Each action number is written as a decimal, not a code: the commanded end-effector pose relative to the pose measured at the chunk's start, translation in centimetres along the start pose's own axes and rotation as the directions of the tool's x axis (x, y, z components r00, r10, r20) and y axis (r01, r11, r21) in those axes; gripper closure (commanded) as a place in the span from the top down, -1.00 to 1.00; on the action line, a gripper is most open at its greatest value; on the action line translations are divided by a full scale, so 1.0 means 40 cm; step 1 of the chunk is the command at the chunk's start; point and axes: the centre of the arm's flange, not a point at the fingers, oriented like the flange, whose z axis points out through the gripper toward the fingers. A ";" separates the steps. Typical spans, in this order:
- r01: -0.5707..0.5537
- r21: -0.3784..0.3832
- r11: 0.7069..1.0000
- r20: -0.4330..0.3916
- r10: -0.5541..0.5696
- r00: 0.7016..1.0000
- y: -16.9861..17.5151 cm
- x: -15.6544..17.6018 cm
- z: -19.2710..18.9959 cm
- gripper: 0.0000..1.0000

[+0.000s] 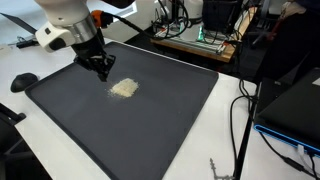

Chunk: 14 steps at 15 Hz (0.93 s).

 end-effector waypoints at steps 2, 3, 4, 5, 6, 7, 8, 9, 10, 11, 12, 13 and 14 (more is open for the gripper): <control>-0.021 0.144 0.989 -0.105 0.036 0.994 0.090 -0.081 0.006 -0.94; -0.029 0.168 0.985 -0.128 0.051 0.990 0.109 -0.099 0.012 -0.94; -0.037 0.189 0.981 -0.146 0.065 0.987 0.125 -0.113 0.018 -0.94; -0.049 0.207 0.977 -0.172 0.086 0.981 0.141 -0.131 0.024 -0.94; -0.069 0.223 0.972 -0.196 0.114 0.974 0.157 -0.149 0.029 -0.94; -0.081 0.242 0.967 -0.221 0.136 0.966 0.170 -0.165 0.033 -0.94; -0.090 0.264 0.960 -0.246 0.157 0.956 0.181 -0.185 0.040 -0.94; -0.098 0.288 0.952 -0.271 0.180 0.946 0.188 -0.208 0.046 -0.94; -0.109 0.311 0.944 -0.298 0.205 0.932 0.195 -0.230 0.053 -0.94; -0.136 0.337 0.932 -0.329 0.251 0.910 0.207 -0.259 0.060 -0.94; -0.147 0.365 0.919 -0.352 0.283 0.892 0.215 -0.286 0.067 -0.94; -0.165 0.387 0.907 -0.368 0.315 0.875 0.223 -0.310 0.074 -0.94; -0.173 0.414 0.894 -0.379 0.342 0.860 0.230 -0.339 0.086 -0.94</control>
